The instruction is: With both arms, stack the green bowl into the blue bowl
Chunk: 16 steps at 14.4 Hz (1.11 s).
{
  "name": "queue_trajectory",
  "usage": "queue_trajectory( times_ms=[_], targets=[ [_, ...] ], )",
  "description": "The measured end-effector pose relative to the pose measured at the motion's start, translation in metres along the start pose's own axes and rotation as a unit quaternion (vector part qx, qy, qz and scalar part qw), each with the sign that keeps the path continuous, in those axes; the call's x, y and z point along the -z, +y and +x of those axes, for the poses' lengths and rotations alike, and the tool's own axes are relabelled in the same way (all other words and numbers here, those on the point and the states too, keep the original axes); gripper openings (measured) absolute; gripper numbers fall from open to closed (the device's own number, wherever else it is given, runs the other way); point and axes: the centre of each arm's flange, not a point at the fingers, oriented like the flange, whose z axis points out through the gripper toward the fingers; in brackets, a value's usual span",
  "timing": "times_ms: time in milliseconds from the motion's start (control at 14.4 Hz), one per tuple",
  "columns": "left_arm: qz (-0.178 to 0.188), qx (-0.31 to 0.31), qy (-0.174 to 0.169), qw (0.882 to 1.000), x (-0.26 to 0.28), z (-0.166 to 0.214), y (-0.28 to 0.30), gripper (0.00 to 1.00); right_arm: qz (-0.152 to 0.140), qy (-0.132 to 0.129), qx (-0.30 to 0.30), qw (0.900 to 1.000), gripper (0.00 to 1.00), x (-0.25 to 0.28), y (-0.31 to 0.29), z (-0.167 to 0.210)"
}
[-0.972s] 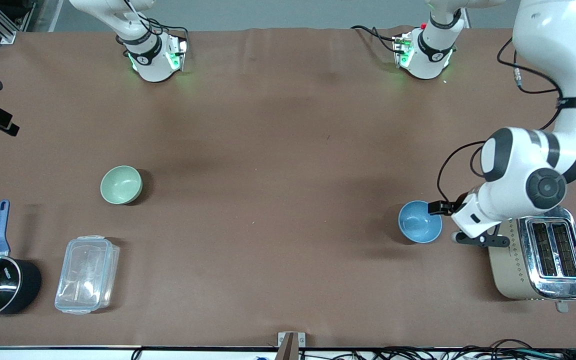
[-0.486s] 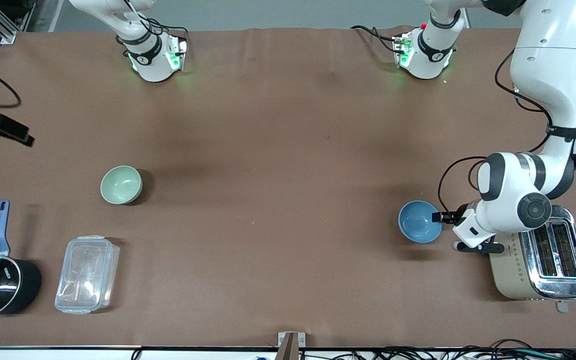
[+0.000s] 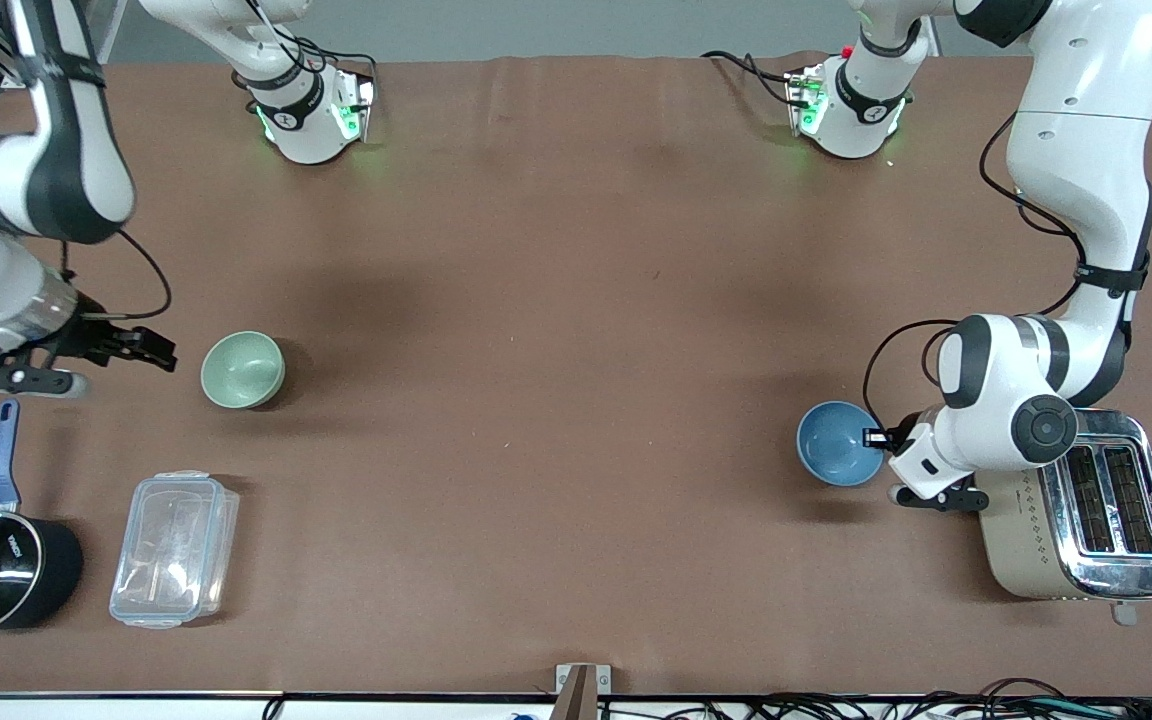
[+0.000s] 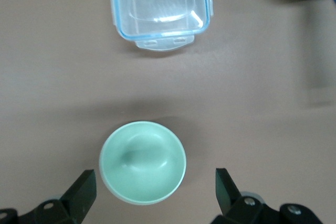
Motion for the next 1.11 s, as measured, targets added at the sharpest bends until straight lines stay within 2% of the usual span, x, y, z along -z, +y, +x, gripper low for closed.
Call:
queue_trajectory(
  times_ms=[278,556,694,903,1042,1111],
  targets=[
    [-0.028,-0.026,0.019,0.999,0.030,0.005,0.053,0.04,-0.004,-0.007,-0.009,1.000,1.00,-0.075,0.015,-0.029],
    [-0.069,-0.008,0.006,0.998,0.072,-0.017,0.150,0.04,-0.010,-0.012,-0.012,1.000,0.98,-0.134,0.021,-0.043],
    [-0.079,0.014,-0.007,0.997,0.072,-0.036,0.211,0.04,-0.012,-0.009,-0.012,1.000,0.82,-0.147,0.021,-0.045],
    [-0.070,0.025,-0.025,0.997,0.047,-0.069,0.297,0.04,-0.011,-0.008,-0.015,1.000,0.48,-0.155,0.021,-0.047],
    [-0.076,0.040,-0.021,0.996,0.027,-0.083,0.336,0.04,-0.003,-0.010,-0.027,1.000,0.30,-0.157,0.019,-0.050],
    [-0.078,0.047,-0.020,0.996,0.017,-0.088,0.351,0.04,-0.001,-0.010,-0.030,1.000,0.16,-0.157,0.017,-0.050]
  ],
)
